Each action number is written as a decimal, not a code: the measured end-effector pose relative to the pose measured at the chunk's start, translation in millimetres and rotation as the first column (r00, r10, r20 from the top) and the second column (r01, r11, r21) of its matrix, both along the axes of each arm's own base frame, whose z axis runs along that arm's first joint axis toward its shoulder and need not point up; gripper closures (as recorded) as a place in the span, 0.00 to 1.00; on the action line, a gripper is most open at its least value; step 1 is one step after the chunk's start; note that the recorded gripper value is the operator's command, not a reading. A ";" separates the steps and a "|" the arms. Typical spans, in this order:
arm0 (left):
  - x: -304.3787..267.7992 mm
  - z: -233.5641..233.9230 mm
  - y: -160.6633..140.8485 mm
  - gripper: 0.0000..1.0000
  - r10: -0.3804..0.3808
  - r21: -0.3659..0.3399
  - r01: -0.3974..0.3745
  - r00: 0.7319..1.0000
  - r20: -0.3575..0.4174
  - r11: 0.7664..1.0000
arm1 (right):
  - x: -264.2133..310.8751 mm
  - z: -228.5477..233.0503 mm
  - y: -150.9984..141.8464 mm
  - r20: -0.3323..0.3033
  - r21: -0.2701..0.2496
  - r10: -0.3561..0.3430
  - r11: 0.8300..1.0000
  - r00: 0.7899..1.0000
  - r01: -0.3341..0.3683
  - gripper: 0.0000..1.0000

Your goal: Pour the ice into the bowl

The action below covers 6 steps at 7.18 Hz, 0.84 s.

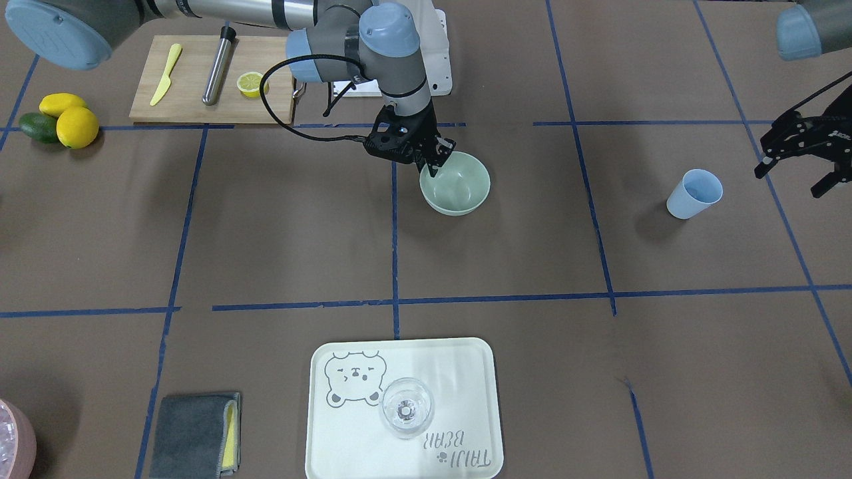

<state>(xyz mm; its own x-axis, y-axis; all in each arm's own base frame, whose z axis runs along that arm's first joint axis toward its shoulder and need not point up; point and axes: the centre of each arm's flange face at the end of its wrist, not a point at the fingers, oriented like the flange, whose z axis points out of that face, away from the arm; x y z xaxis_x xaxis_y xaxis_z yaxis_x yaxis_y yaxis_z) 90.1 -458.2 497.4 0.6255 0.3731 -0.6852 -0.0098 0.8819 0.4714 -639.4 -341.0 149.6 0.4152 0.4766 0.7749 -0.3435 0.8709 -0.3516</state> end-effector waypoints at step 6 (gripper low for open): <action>43.3 46.8 88.5 0.01 -0.193 0.165 0.188 0.981 0.010 0.968 | 190.5 20.9 -36.4 0.072 0.003 0.067 0.998 0.995 -0.068 0.00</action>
<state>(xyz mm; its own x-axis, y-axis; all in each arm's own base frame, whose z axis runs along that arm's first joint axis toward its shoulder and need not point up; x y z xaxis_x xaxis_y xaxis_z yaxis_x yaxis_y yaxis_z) 133.3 -369.8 544.2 0.7128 0.3506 -0.6075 0.1367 0.7800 0.6106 -448.9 -377.4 170.5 0.3254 0.4973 0.8043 -0.3754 0.8486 -0.3728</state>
